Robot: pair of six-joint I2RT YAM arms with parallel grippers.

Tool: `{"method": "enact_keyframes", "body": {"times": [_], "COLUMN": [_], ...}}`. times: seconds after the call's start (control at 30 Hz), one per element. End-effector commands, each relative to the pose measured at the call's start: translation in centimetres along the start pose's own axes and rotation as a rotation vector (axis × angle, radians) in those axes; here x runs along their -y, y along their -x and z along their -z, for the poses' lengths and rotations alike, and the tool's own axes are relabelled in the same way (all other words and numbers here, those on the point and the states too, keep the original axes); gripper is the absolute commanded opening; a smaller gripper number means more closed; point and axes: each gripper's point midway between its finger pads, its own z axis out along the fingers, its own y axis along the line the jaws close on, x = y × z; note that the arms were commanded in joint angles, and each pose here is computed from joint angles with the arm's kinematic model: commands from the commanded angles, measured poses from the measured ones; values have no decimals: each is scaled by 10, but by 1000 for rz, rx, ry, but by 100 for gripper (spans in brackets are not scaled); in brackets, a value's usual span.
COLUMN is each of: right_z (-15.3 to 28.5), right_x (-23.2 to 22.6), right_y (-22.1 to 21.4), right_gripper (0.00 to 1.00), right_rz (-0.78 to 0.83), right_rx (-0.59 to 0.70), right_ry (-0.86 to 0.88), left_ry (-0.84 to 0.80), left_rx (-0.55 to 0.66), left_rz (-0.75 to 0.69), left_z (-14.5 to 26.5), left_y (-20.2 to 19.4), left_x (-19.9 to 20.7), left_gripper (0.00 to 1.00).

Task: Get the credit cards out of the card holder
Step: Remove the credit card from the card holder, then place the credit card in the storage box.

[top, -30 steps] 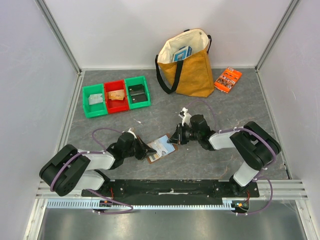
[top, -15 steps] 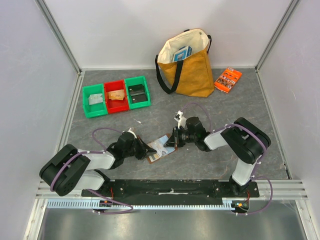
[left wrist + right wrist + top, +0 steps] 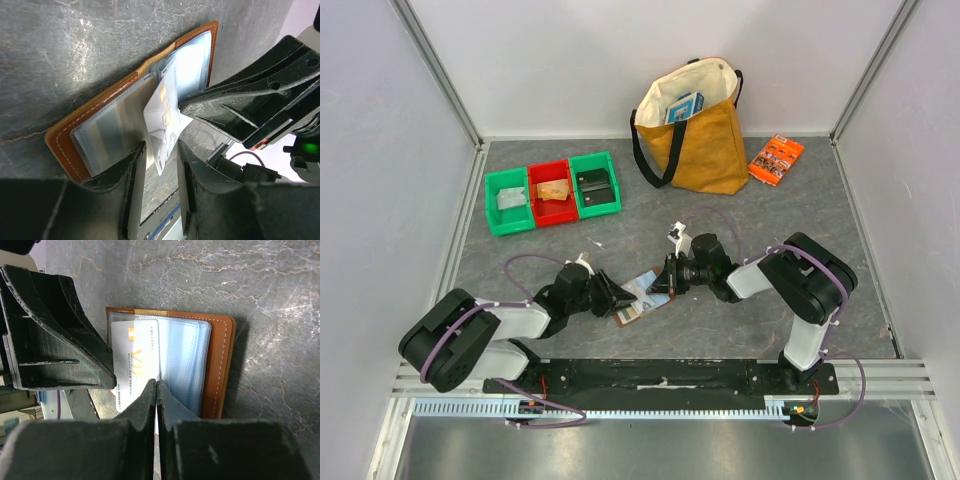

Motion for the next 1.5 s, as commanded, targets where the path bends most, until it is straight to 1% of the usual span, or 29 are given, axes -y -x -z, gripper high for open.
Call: {"method": "enact_keyframes", "body": {"times": [0.0,0.07,0.17,0.3,0.47,0.67,0.83,0.93,1.1,1.23,1.27,1.33,1.47], "right_z": [2,2,2,4,9,14,16,22,44,69,71,81,92], "right_x": [33,34,36,39,46,50,38,20,-19,-51,-55,-72,-99], "right_y": [-31,-31,-31,-31,-28,-20,-7,12,49,74,74,79,82], "right_gripper": [5,5,4,4,4,4,4,5,15,38,44,54,69], "right_rz": [-59,-59,-62,-67,-82,-88,-67,-38,6,-7,-13,-21,-64], "right_rx": [-84,-83,-83,-80,-61,-26,19,98,268,425,436,486,561], "right_ry": [-125,-128,-133,-144,-165,-181,-150,-109,-31,25,29,68,156], "left_ry": [26,22,19,9,21,44,41,22,-73,-188,-210,-268,-357], "left_rx": [64,67,73,76,76,117,150,170,245,315,350,372,386], "left_rz": [-20,-19,-16,-10,23,48,37,32,31,43,46,42,27], "left_z": [-4,-4,-4,-3,4,21,35,44,60,77,81,89,100], "left_y": [12,13,14,15,11,11,13,14,25,37,43,47,51], "left_x": [-4,-2,-1,1,-6,-16,-15,-10,9,38,45,60,88], "left_gripper": [37,32,20,2,2,2,2,2,2,2,2,2,2]}}
